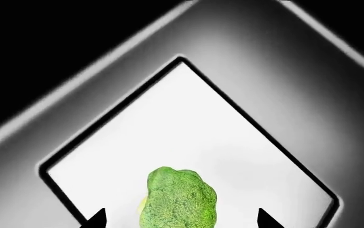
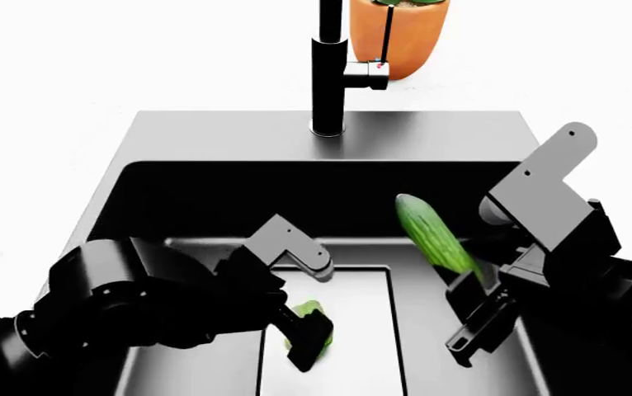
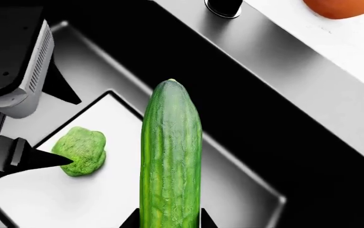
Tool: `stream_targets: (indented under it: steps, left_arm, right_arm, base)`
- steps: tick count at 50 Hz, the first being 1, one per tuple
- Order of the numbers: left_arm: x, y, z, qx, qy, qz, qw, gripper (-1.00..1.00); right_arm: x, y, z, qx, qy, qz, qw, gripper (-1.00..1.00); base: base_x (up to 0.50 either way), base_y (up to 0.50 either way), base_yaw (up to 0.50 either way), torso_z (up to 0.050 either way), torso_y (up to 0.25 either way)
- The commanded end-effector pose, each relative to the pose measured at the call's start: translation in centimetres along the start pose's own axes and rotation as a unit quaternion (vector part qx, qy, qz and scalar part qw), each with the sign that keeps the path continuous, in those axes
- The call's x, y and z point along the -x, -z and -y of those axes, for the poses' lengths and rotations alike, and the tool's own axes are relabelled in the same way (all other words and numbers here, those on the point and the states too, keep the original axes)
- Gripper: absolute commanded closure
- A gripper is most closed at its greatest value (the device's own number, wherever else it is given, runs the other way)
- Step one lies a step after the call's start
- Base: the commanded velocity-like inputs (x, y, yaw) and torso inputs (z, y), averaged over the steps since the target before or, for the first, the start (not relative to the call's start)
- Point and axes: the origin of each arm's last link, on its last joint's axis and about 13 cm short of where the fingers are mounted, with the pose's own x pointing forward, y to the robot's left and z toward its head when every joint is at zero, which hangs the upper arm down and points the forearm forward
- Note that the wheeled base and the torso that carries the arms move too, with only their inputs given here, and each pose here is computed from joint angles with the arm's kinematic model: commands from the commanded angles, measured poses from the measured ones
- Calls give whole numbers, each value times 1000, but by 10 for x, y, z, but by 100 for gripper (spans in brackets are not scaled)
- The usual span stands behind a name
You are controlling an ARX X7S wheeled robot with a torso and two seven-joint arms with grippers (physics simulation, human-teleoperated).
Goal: Pick up the fruits and vegetables and place them in the sink. Turn on the sink faucet to wash them. Then turn the sink off and put them in the tray.
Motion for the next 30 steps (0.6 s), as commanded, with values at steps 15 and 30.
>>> stream_targets:
  steps: [15, 30]
  left_arm:
    - [-33, 17, -2, 22, 1, -18, 1000, -100]
    - [-49, 28, 0, 19, 3, -31, 999, -100]
  right_arm:
    - [-8, 7, -3, -5, -6, -2, 1000, 100]
    - [-12, 10, -5, -8, -12, -2, 1000, 100]
  base:
    - [0, 0, 0, 0, -52]
    - [0, 0, 0, 0, 0]
